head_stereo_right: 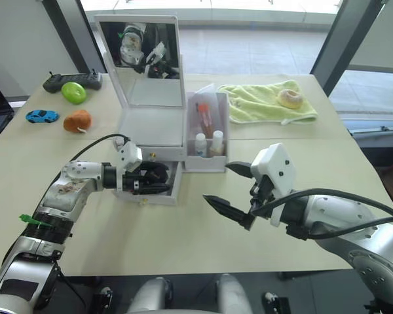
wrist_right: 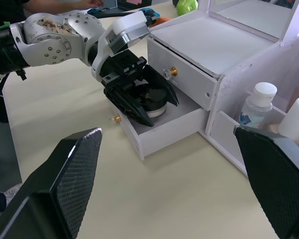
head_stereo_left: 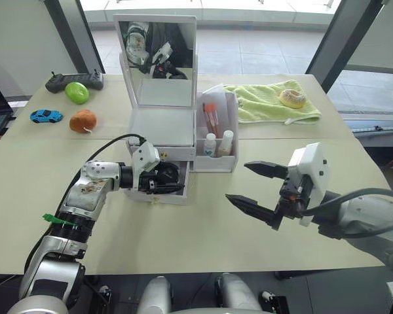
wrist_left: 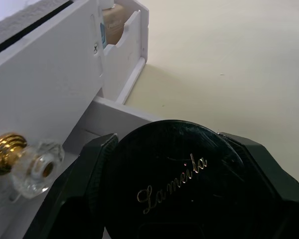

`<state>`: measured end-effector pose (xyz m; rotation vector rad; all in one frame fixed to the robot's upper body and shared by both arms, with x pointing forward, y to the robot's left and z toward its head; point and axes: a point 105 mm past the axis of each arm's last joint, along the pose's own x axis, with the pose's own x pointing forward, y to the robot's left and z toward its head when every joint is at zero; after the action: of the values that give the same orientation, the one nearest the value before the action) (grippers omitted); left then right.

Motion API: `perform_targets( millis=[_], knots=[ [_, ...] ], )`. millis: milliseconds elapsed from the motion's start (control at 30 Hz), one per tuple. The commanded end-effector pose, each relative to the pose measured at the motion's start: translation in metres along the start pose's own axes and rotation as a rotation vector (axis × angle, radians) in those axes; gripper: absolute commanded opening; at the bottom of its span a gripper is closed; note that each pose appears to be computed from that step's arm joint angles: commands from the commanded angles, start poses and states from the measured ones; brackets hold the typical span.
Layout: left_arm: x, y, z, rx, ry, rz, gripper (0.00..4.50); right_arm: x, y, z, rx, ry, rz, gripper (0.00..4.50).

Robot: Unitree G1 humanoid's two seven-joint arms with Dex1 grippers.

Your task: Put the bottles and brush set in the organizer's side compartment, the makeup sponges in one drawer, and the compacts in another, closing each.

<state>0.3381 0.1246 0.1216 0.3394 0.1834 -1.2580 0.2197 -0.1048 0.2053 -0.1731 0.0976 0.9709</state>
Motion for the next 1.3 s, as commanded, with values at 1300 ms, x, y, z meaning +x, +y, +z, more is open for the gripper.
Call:
perform_targets(
  millis=[1300],
  knots=[
    [-0.049, -0.016, 0.048, -0.102, -0.101, -0.056, 3.03, 0.0, 0.006, 0.007, -0.004, -0.052, -0.045, 4.5]
  ],
)
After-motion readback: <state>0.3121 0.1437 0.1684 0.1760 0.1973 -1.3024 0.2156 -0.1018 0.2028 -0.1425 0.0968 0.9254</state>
